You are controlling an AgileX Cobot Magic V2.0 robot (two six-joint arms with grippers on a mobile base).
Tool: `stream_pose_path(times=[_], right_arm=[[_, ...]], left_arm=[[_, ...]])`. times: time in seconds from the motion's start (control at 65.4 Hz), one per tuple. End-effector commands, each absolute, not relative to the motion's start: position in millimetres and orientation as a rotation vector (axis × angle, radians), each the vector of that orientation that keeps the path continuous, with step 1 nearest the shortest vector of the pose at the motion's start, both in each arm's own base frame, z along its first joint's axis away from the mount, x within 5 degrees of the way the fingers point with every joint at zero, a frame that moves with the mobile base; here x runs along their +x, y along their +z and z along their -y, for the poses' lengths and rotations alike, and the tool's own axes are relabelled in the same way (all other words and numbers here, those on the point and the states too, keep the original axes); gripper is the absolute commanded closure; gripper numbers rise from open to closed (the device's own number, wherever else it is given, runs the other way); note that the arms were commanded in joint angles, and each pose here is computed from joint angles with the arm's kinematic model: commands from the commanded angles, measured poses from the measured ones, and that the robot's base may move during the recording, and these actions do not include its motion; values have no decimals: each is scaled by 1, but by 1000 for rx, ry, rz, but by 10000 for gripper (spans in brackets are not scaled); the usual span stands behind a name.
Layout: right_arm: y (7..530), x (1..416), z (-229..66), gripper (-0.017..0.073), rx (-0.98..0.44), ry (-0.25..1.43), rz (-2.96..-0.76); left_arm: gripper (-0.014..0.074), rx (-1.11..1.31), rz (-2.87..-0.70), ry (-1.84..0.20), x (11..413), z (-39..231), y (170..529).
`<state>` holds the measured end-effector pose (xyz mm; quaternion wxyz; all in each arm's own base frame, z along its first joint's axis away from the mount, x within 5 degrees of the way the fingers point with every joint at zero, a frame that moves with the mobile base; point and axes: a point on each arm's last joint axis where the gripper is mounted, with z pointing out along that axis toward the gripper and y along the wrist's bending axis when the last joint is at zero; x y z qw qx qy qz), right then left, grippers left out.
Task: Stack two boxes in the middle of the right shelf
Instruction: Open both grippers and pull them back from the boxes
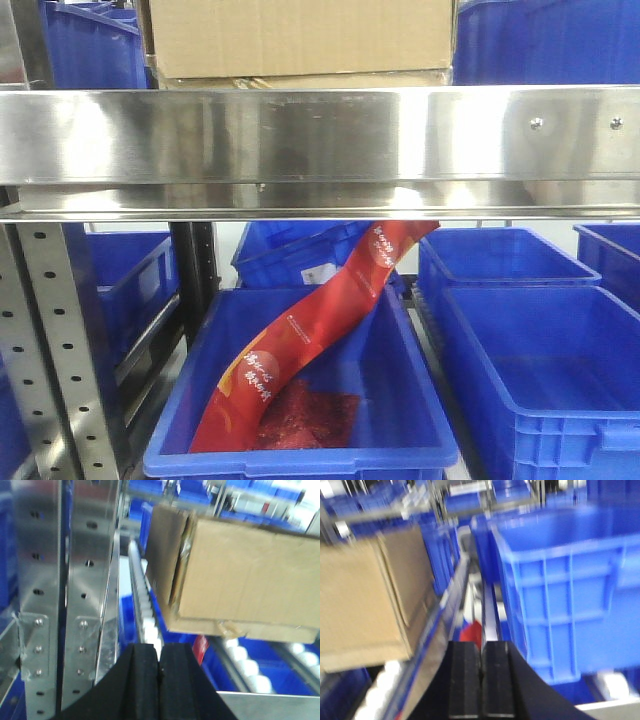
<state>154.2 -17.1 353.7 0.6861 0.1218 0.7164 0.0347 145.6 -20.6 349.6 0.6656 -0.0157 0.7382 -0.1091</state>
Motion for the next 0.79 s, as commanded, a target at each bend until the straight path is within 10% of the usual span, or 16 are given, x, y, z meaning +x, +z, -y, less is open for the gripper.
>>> stream_pose_path(times=[0.0,0.535,0.78], right_arm=[[361,147,16,723,249,76,-1543],[374,137,9,723,189,118,-1425],[340,94,8,723,12,-134,-1392]], left_arm=[[685,-43,-1600,-253,135,18,357],[685,-42,-1525,-259,124,17,366],[685,-40,-1525,-258,124,17,366]])
